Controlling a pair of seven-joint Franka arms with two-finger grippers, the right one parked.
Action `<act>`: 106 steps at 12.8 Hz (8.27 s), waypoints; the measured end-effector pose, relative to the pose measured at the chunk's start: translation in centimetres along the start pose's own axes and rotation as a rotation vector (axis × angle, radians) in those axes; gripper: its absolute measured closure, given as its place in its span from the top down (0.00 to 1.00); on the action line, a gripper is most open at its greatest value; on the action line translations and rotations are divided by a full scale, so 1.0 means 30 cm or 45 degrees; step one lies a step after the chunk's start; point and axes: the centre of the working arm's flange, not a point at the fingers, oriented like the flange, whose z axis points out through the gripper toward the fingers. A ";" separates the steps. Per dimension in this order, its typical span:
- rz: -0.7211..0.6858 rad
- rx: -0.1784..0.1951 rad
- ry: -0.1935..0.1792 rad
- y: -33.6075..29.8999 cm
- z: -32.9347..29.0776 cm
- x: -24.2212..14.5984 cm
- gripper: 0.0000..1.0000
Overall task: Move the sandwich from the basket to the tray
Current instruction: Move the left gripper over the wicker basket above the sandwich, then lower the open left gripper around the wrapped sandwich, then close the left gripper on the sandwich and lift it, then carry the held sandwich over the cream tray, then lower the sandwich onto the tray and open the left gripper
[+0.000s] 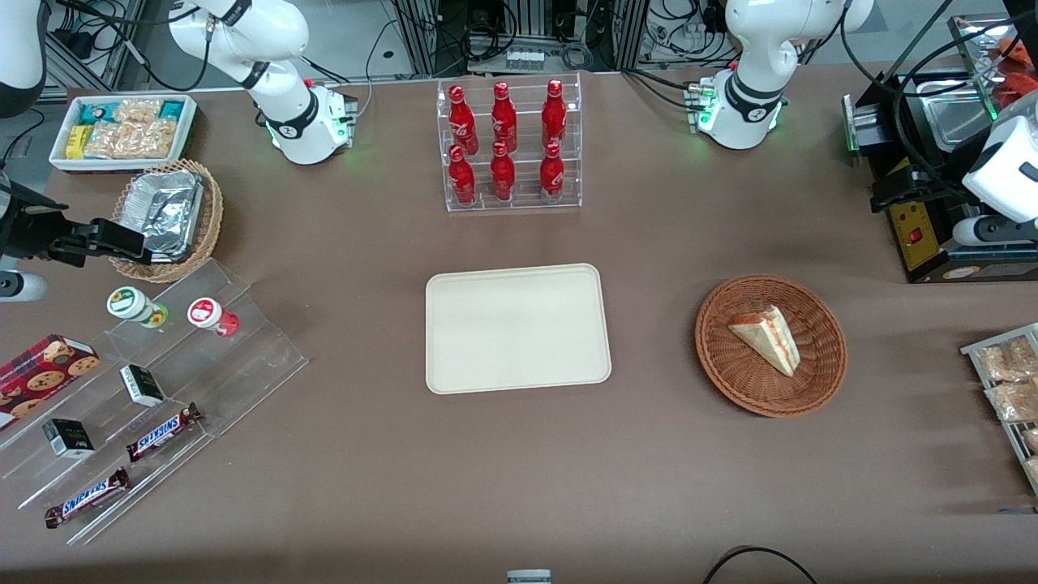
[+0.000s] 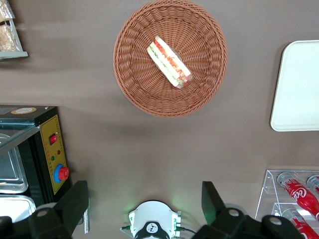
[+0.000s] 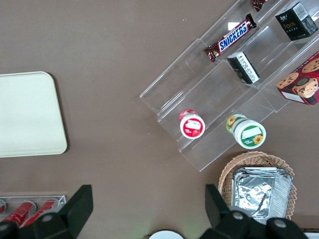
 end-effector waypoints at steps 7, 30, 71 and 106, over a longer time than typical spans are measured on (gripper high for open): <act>0.000 0.001 -0.026 0.002 0.103 0.050 1.00; -0.772 -0.061 0.166 0.208 0.953 0.328 1.00; -0.376 0.001 0.037 0.895 0.883 0.216 0.16; -0.166 0.015 0.063 1.743 1.245 0.123 0.33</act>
